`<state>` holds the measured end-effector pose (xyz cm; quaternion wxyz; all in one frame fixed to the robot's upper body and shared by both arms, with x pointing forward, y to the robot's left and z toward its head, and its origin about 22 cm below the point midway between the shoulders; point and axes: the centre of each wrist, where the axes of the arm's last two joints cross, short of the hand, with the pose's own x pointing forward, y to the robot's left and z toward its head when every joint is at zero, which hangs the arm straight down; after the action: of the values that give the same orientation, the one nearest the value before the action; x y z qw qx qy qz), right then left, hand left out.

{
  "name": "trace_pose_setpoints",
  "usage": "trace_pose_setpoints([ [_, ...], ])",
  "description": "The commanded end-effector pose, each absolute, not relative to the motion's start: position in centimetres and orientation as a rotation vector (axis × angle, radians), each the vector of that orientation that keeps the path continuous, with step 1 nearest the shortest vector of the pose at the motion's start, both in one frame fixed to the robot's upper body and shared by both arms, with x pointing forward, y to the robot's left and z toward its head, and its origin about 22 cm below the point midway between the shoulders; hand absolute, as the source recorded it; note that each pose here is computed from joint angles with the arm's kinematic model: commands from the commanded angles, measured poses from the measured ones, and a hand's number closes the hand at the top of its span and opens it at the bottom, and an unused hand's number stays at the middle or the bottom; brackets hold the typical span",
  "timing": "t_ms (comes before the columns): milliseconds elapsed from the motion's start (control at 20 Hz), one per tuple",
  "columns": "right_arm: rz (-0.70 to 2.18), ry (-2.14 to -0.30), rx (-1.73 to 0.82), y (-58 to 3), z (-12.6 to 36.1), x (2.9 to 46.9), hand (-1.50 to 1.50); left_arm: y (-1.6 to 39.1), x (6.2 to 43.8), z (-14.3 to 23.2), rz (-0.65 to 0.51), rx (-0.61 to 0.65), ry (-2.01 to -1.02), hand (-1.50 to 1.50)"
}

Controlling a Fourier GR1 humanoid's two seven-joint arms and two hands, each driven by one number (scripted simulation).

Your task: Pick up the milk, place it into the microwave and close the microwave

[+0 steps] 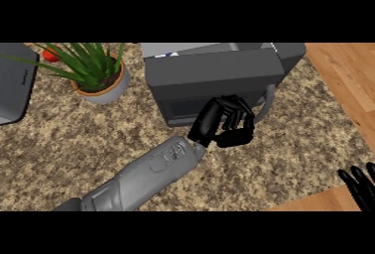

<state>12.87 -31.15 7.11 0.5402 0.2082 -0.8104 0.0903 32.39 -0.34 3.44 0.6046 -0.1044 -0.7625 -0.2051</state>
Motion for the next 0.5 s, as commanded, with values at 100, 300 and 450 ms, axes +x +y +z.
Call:
trace_pose_setpoints([
  [100, 0.201, -1.94, 0.48, -31.6, 7.7, 13.2, -1.5, 0.0, 34.7, 4.7, -0.393, -0.226, -1.787, 1.5],
  [300, 0.235, -1.953, 0.511, -31.2, 8.6, 13.5, -1.5, 0.3, 35.7, 5.2, -0.35, -0.25, -1.781, 1.5],
  [450, 0.223, -1.967, 0.522, -31.1, 8.9, 13.6, -1.5, 0.6, 35.8, 4.7, -0.319, -0.252, -1.752, 1.5],
])
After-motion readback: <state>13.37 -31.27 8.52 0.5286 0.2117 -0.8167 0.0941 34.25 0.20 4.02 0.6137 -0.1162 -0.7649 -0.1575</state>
